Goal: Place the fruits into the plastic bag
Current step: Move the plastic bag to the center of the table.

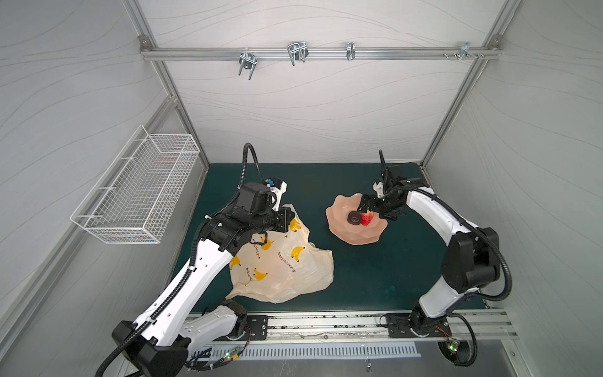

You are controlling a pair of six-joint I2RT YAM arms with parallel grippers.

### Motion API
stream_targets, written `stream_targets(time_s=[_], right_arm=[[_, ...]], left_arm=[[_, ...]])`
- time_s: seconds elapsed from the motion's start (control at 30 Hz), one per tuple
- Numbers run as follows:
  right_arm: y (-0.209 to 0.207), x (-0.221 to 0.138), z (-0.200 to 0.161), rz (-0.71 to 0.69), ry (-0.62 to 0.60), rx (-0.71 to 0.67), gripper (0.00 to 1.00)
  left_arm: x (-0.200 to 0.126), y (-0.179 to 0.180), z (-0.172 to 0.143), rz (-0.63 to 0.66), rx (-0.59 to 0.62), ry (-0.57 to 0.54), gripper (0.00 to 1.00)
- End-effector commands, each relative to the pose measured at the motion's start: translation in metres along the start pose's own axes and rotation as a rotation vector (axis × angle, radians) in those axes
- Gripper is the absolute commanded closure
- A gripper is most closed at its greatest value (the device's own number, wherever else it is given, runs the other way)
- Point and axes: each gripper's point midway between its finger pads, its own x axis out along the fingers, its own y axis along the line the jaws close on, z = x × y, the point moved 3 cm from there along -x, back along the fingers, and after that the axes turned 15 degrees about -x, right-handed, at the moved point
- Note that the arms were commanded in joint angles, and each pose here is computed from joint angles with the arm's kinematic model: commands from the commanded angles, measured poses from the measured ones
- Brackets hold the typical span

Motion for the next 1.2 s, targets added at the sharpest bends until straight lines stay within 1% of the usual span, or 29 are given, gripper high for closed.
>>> stream_targets(time_s=[0.0,0.2,0.43,0.8,0.9,1.03,1.17], right_arm=[[-0.016,0.006,0.003,-0.11,0.014,-0.039,0.01],[-0.025,0.019,0.011,-0.156,0.016,-0.041,0.05],[-0.033,0.037,0.018,-0.193,0.026,-0.034,0.12],[-0.034,0.06,0.02,-0.217,0.054,-0.036,0.15],[-0.033,0.063,0.02,-0.233,0.061,-0.045,0.15],[-0.035,0.064,0.022,-0.253,0.058,-0.05,0.17],[-0.035,0.065,0.021,-0.263,0.062,-0.054,0.18]], left_arm=[[-0.004,0.006,-0.006,0.019,0.016,-0.01,1.0],[-0.004,0.014,-0.017,0.026,-0.003,0.0,1.0],[-0.006,0.011,-0.018,0.001,-0.011,0.001,1.0],[-0.011,0.004,-0.018,-0.024,-0.022,0.013,1.0],[-0.015,0.004,-0.02,-0.009,-0.027,0.038,1.0],[-0.025,0.004,-0.028,0.022,-0.043,0.108,1.0],[-0.035,0.006,-0.035,0.081,-0.061,0.183,1.0]])
